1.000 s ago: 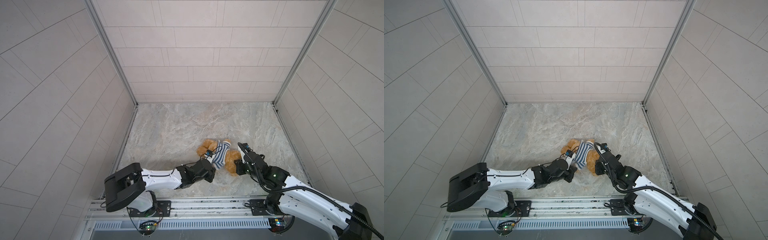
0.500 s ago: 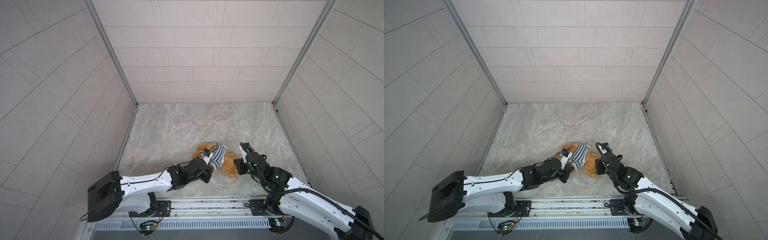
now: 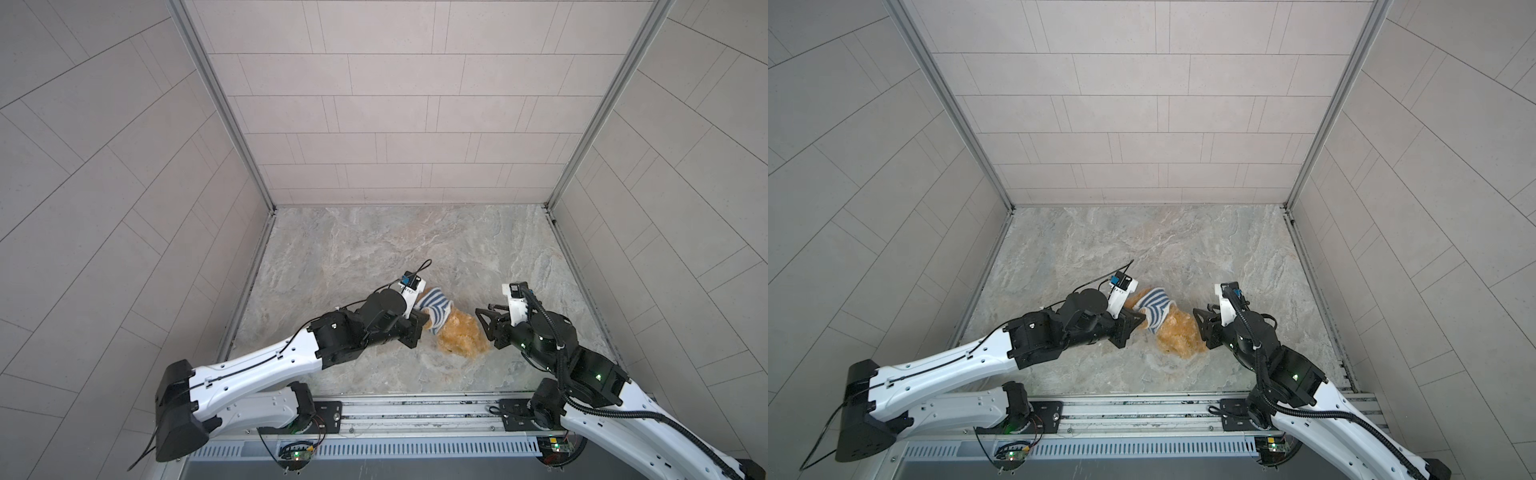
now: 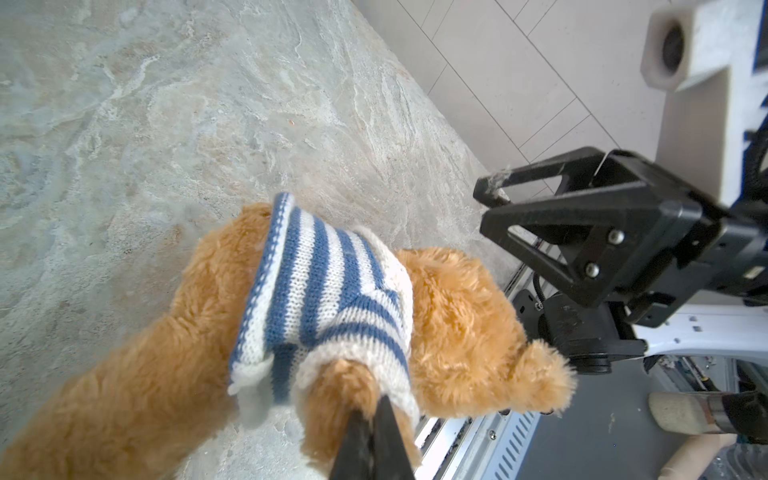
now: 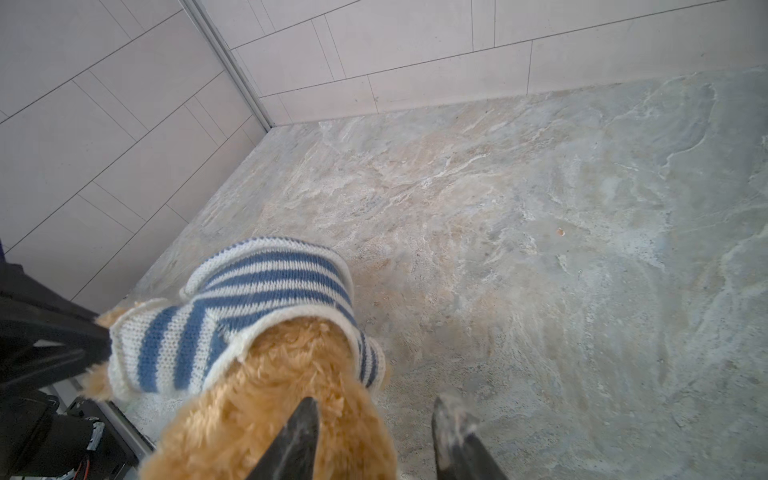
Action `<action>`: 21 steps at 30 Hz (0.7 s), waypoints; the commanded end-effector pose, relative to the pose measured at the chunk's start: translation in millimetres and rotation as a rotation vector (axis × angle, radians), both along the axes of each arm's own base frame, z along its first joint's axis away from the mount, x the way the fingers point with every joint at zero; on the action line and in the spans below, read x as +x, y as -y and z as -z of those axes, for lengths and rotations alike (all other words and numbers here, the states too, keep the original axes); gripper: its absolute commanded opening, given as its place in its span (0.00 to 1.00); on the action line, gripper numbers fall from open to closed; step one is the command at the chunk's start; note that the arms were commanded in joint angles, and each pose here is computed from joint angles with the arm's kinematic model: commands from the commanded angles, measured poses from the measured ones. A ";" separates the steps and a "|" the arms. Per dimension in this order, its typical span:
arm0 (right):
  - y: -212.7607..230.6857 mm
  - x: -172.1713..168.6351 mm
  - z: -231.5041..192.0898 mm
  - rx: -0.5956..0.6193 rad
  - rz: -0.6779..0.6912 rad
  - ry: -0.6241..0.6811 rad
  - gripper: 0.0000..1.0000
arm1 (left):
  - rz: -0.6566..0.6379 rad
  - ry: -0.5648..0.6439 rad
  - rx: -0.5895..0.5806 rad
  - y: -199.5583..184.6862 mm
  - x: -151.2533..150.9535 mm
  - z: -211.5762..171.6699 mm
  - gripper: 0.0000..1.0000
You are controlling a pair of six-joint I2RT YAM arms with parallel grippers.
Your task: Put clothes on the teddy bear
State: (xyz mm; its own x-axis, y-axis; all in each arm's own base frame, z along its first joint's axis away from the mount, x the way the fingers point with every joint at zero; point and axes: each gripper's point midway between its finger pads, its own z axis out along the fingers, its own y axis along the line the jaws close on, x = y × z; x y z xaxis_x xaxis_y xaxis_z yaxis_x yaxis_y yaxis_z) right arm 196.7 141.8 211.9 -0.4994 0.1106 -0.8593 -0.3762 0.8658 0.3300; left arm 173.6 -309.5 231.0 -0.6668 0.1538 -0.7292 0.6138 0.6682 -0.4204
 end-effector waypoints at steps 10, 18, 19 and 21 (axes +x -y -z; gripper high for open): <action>-17.4 -23.3 -21.5 0.047 -0.188 0.092 0.54 | -0.012 -0.173 -0.089 6.3 14.2 -21.6 0.00; -33.6 -35.5 -17.4 0.052 -0.311 0.101 0.56 | -0.015 -0.202 -0.085 11.4 20.1 -16.7 0.00; -34.0 -35.8 -15.0 0.044 -0.316 0.098 0.57 | -0.018 -0.202 -0.085 11.1 21.0 -16.5 0.00; -33.5 -35.2 -9.2 0.025 -0.316 0.090 0.57 | -0.020 -0.208 -0.087 11.1 22.1 -15.4 0.00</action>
State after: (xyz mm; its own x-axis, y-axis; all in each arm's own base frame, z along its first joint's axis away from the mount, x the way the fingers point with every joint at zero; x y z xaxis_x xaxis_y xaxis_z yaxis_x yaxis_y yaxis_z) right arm 165.3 170.0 221.7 -0.4575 0.0130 -0.8891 -0.6133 0.7194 0.3261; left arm 189.4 -313.3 222.4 -0.8249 0.1180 -0.5529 0.4755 0.6737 -0.5657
